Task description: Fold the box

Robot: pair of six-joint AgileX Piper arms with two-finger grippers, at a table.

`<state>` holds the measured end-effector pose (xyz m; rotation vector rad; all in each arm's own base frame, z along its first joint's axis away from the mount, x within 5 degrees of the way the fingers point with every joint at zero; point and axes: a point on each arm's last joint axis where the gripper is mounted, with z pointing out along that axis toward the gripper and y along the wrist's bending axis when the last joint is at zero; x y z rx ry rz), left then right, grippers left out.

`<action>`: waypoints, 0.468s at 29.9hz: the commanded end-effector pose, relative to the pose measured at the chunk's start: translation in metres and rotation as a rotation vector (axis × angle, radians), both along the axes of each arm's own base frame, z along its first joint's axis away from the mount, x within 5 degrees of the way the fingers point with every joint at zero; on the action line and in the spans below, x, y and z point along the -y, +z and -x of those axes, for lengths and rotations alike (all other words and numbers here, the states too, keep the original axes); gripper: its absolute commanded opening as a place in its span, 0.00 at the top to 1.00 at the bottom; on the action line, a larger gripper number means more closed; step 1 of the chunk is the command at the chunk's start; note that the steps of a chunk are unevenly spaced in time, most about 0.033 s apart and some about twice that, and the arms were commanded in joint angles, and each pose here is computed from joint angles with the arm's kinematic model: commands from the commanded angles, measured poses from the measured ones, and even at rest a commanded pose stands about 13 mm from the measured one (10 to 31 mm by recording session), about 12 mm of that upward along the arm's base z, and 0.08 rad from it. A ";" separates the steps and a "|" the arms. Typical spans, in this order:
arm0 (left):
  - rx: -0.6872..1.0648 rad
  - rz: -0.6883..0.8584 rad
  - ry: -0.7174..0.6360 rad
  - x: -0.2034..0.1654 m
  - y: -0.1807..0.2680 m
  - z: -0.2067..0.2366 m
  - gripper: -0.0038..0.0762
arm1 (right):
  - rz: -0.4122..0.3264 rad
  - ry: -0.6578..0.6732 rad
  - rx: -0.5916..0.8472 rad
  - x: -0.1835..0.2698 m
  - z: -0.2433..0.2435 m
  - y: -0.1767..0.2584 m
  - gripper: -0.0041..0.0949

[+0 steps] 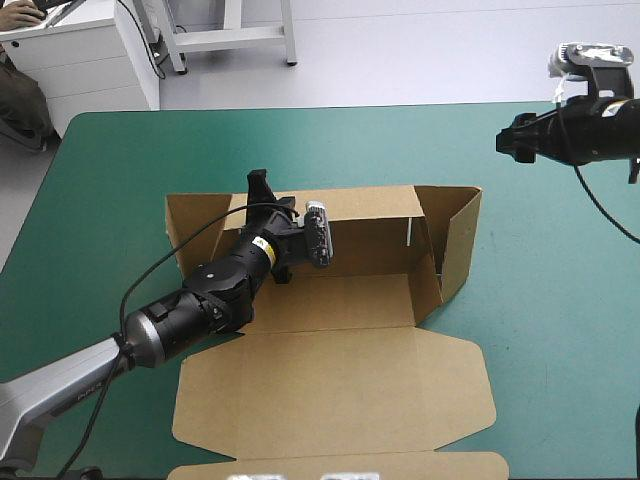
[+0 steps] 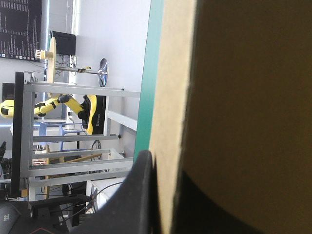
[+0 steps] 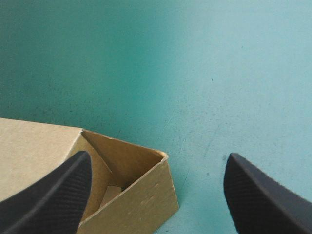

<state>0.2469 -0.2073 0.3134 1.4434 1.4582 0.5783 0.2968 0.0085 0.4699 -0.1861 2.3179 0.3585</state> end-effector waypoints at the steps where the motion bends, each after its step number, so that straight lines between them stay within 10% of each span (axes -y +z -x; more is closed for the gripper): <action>1: 0.005 0.055 0.052 -0.006 0.011 0.002 0.96 | -0.019 0.045 0.002 -0.008 -0.014 -0.001 0.25; 14: -0.019 0.079 0.026 0.002 0.010 0.008 0.96 | 0.018 0.096 -0.072 -0.036 -0.081 -0.047 0.25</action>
